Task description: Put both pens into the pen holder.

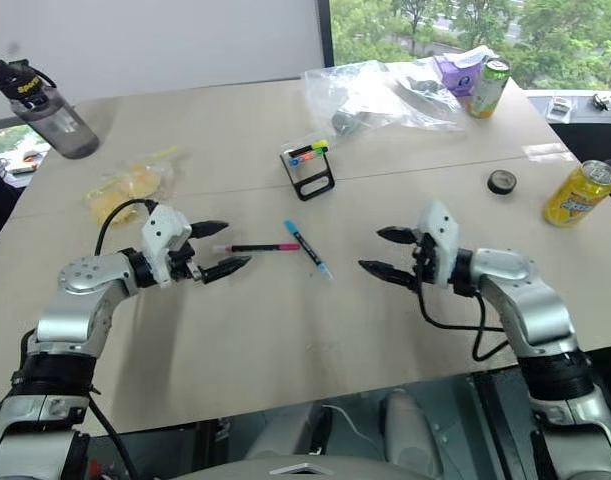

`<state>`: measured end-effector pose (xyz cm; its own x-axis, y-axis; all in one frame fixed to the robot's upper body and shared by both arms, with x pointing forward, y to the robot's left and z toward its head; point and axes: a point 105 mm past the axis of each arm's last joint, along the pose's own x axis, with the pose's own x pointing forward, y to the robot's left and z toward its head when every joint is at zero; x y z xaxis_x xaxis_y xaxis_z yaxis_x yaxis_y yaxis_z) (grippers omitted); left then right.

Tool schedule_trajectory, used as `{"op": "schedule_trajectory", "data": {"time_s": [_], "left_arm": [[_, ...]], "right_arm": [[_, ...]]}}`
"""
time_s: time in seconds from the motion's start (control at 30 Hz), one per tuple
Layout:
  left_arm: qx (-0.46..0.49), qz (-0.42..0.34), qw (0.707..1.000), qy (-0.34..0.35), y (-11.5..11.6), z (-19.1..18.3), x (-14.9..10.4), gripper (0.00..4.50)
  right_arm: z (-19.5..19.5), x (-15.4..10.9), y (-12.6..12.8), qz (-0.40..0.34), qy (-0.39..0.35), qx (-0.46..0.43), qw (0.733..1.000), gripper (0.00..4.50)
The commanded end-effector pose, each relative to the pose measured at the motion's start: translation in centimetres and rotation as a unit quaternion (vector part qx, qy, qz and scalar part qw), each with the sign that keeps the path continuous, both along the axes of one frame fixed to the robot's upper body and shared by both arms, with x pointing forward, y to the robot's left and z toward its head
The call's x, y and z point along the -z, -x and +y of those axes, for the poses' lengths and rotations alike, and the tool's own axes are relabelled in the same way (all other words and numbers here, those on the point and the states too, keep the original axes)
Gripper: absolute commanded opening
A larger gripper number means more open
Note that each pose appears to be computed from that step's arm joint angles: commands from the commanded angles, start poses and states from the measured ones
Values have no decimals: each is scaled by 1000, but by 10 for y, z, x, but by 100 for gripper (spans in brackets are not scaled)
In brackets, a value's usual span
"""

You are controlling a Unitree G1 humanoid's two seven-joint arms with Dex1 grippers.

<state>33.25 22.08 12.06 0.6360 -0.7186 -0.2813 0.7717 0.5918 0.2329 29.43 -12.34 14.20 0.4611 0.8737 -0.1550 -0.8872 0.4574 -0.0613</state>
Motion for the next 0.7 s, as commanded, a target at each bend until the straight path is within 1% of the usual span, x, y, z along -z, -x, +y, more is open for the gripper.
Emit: {"op": "schedule_trajectory", "data": {"time_s": [0.03,0.1,0.23,0.27,0.3,0.33,0.43,0.5,0.57,0.6,0.7], "left_arm": [[21,11,999,-28,-13,4,5,450],[30,18,999,-33,-20,4,8,450],[48,39,995,-83,-29,5,20,450],[49,45,994,-89,-30,6,22,400],[52,50,993,-91,-30,5,24,381],[59,55,993,-88,-30,4,24,339],[72,58,992,-85,-28,1,24,195],[75,57,992,-88,-28,1,24,112],[79,56,991,-90,-26,1,24,19],[82,54,991,-93,-25,1,23,8],[102,34,992,-72,-19,-6,8,8]], "right_arm": [[-19,-19,14,-22,-8,16,1000,368],[-26,-18,18,-18,-2,26,1000,368],[-29,-18,22,-12,-1,32,999,368],[-28,-19,22,-13,-3,34,999,373],[-27,-19,23,-14,-6,35,999,373],[-26,-22,22,-17,-13,37,999,373],[-24,-26,21,-20,-27,43,999,373],[-24,-26,21,-20,-26,43,999,373],[-23,-26,20,-19,-24,41,999,373],[-23,-26,20,-19,-23,40,999,373],[-23,-26,19,-22,-20,40,999,373]]}}
